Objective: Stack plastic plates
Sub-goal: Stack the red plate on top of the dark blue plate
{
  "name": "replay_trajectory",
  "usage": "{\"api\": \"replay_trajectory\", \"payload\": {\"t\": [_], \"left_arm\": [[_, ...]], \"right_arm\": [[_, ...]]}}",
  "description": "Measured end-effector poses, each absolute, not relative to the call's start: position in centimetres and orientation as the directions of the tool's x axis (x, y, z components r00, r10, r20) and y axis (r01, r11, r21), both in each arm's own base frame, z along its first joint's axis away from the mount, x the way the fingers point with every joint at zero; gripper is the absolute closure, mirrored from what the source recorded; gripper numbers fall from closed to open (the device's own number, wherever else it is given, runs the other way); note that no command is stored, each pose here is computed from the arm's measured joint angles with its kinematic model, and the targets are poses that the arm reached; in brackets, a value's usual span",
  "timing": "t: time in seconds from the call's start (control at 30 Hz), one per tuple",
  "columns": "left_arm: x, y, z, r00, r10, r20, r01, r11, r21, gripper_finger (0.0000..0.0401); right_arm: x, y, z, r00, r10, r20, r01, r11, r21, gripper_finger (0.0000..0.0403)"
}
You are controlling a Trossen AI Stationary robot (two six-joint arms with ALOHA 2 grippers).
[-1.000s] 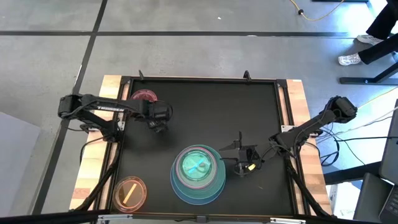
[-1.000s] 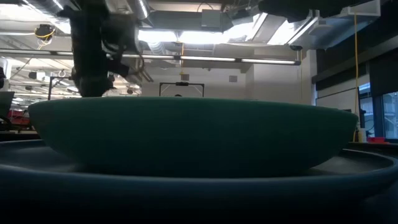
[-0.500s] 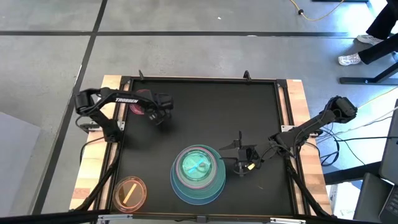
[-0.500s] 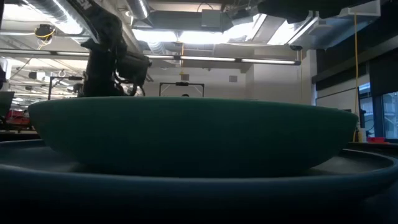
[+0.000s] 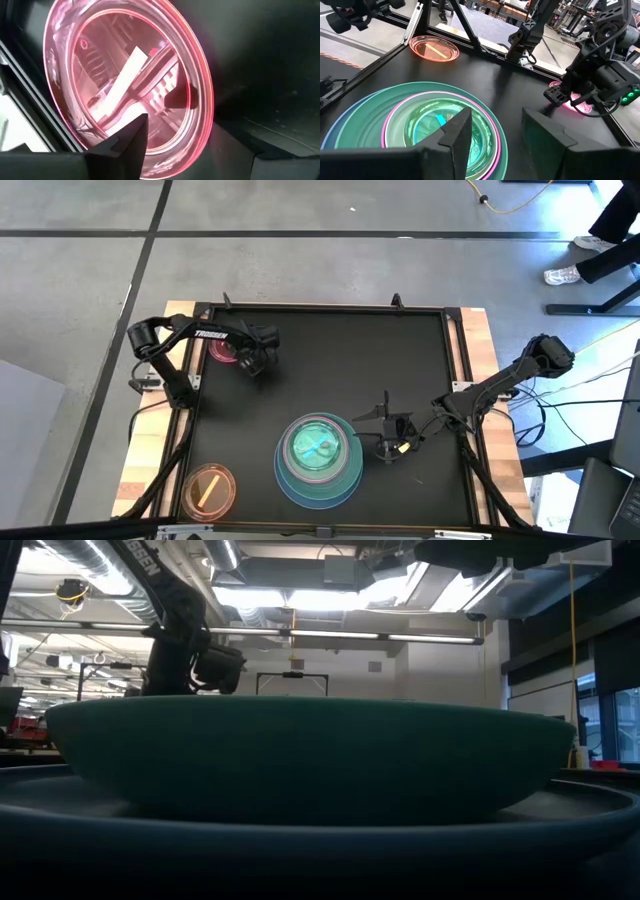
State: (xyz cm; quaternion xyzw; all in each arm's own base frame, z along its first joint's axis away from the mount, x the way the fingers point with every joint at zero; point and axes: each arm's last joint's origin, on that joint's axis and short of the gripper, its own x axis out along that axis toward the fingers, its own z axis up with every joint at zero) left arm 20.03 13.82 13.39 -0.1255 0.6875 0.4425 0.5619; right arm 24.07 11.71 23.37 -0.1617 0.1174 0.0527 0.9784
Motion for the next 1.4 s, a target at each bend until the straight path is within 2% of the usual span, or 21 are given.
{"api": "replay_trajectory", "payload": {"t": [0.4,0.87,1.2,1.4], "left_arm": [[20.3,14.0,13.2,-0.302,0.326,-0.896,-0.682,0.582,0.442,0.0305],[20.7,13.6,13.2,-0.293,0.363,-0.884,-0.636,0.616,0.464,0.0394],[21.8,10.0,13.9,-0.300,0.432,-0.851,-0.505,0.685,0.525,0.0399],[22.5,6.1,15.7,-0.241,0.472,-0.848,-0.474,0.705,0.527,0.0396]], "right_arm": [[24.1,11.7,23.3,0.965,0.064,-0.254,-0.143,0.941,-0.307,0.0236],[24.1,11.7,23.3,0.965,0.064,-0.253,-0.143,0.941,-0.307,0.0236],[24.0,11.7,23.2,0.963,0.063,-0.264,-0.146,0.939,-0.311,0.0236],[24.0,11.7,23.2,0.962,0.063,-0.265,-0.147,0.939,-0.311,0.0236]]}}
